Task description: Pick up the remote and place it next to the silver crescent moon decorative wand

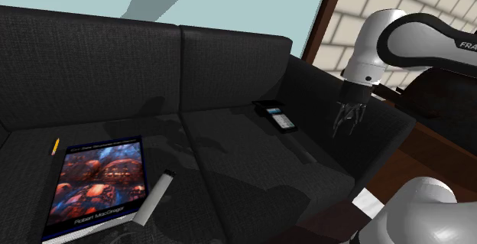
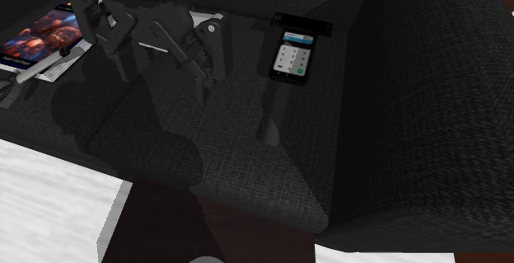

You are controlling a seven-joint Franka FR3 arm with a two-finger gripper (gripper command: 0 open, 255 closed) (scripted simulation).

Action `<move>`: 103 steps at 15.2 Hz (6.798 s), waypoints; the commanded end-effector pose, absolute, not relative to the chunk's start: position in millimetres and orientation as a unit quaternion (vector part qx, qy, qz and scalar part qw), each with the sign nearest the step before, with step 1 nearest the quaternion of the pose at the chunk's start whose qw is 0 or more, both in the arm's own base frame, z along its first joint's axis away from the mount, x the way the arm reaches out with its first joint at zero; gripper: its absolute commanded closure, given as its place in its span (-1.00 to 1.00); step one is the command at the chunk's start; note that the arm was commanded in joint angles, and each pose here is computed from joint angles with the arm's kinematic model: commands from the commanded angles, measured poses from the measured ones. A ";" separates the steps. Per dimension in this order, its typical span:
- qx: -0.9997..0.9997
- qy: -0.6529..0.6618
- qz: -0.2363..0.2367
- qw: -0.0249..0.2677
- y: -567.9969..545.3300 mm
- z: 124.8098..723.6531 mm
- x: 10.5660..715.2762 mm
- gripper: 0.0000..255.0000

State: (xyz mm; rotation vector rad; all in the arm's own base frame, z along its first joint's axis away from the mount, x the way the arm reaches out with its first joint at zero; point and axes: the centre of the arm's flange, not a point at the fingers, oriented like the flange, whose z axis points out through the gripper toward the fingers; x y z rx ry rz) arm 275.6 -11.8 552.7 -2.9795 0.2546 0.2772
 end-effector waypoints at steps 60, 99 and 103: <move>-0.989 0.096 0.096 0.053 -157.9 366.2 411.8 1.00; -0.989 0.096 0.096 0.053 68.6 467.2 519.5 1.00; -0.989 0.096 0.096 0.053 116.3 467.3 542.2 1.00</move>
